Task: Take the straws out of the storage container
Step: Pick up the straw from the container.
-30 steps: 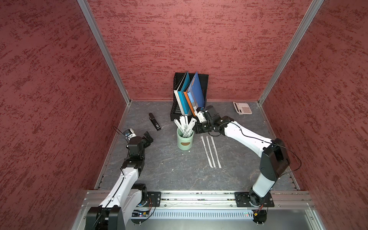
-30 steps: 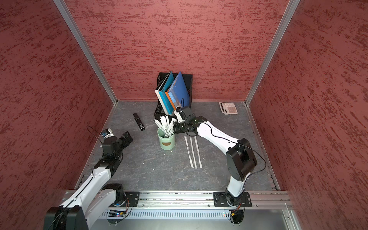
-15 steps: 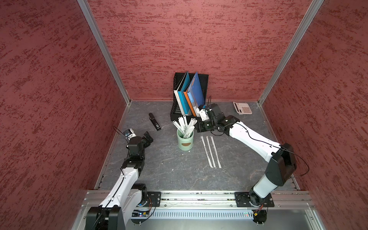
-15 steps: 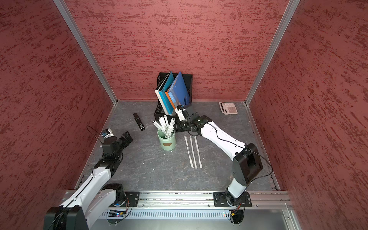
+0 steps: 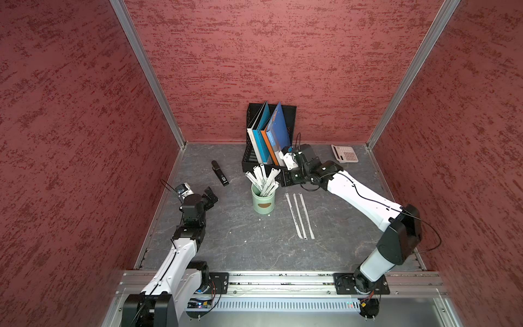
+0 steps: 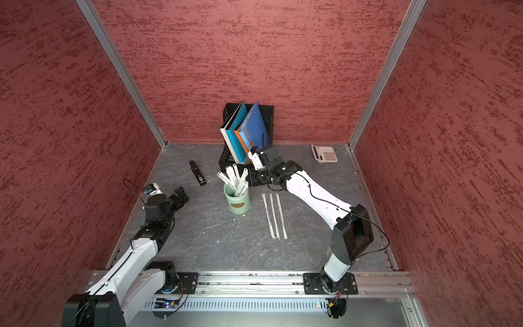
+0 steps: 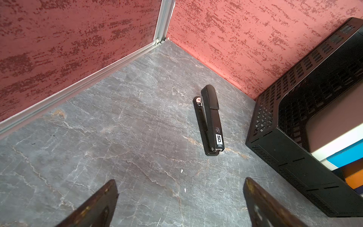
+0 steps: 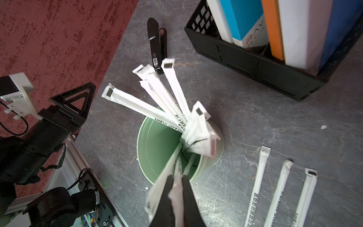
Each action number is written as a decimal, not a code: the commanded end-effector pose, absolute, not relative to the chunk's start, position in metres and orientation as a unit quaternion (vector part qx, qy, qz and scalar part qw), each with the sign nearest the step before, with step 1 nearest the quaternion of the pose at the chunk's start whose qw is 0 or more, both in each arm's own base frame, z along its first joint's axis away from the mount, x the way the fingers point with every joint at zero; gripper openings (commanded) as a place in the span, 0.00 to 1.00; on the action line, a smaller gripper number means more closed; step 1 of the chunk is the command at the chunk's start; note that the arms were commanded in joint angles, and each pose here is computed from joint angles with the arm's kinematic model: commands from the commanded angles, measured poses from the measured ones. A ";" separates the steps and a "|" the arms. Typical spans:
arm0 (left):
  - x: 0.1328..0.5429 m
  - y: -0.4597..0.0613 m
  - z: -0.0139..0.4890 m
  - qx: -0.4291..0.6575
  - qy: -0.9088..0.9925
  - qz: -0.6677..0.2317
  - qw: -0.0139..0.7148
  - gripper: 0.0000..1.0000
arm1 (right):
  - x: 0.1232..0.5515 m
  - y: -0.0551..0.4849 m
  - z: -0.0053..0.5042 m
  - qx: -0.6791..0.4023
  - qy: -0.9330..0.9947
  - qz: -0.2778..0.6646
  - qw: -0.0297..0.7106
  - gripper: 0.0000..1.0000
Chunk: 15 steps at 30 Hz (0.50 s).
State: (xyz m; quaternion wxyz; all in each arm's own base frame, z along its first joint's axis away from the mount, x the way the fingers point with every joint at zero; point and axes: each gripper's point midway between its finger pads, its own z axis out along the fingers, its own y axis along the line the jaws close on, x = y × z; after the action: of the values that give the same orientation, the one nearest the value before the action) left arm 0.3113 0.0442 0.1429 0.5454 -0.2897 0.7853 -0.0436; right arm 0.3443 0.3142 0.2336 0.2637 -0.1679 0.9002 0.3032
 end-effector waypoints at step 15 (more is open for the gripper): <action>0.314 0.045 0.151 -0.291 0.780 -0.047 0.551 0.99 | 0.343 0.307 0.276 -0.181 0.885 0.302 0.304 0.01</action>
State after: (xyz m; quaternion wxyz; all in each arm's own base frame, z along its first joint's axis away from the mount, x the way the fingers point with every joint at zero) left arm 0.3113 0.0443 0.1430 0.5456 -0.2898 0.7851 -0.0436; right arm 0.3449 0.3138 0.2453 0.2719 -0.1756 0.8969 0.3012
